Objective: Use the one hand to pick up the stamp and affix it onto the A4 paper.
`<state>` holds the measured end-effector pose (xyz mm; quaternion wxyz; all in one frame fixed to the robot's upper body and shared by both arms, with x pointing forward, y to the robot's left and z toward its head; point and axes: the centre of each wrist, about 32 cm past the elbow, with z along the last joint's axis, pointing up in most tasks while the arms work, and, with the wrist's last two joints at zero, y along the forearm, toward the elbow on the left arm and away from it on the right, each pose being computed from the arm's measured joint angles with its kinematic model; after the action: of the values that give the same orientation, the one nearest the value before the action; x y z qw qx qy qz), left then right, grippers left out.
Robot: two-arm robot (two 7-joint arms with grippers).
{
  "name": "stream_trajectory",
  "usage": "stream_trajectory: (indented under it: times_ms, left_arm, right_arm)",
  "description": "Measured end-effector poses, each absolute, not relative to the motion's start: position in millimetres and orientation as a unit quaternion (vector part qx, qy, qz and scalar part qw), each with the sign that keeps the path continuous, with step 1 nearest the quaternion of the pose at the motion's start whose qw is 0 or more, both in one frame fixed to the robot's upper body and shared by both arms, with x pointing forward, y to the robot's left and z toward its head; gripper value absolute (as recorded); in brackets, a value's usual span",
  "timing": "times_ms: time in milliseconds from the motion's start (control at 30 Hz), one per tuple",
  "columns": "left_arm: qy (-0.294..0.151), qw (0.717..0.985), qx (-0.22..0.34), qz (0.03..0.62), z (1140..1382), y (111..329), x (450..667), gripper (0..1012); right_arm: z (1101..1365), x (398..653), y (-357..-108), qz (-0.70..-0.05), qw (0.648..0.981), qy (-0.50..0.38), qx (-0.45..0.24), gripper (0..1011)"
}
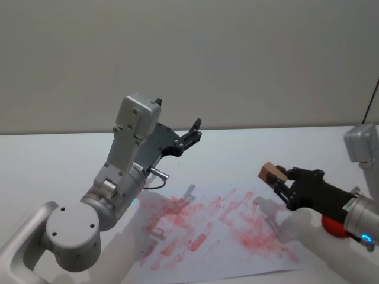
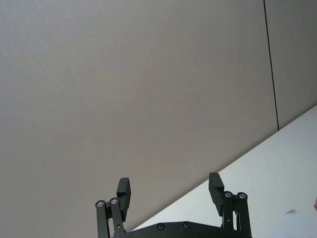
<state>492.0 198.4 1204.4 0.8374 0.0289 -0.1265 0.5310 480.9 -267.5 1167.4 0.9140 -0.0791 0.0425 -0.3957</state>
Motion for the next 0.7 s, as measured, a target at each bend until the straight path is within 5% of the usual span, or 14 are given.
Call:
stream_trajectory:
  times_ms: [700]
  left_arm:
    - [-0.126, 0.837, 0.029, 0.531, 1204, 198, 492, 1001]
  right_arm:
    - [1139, 522, -249, -0.299, 0.936, 0.126, -0.136, 217]
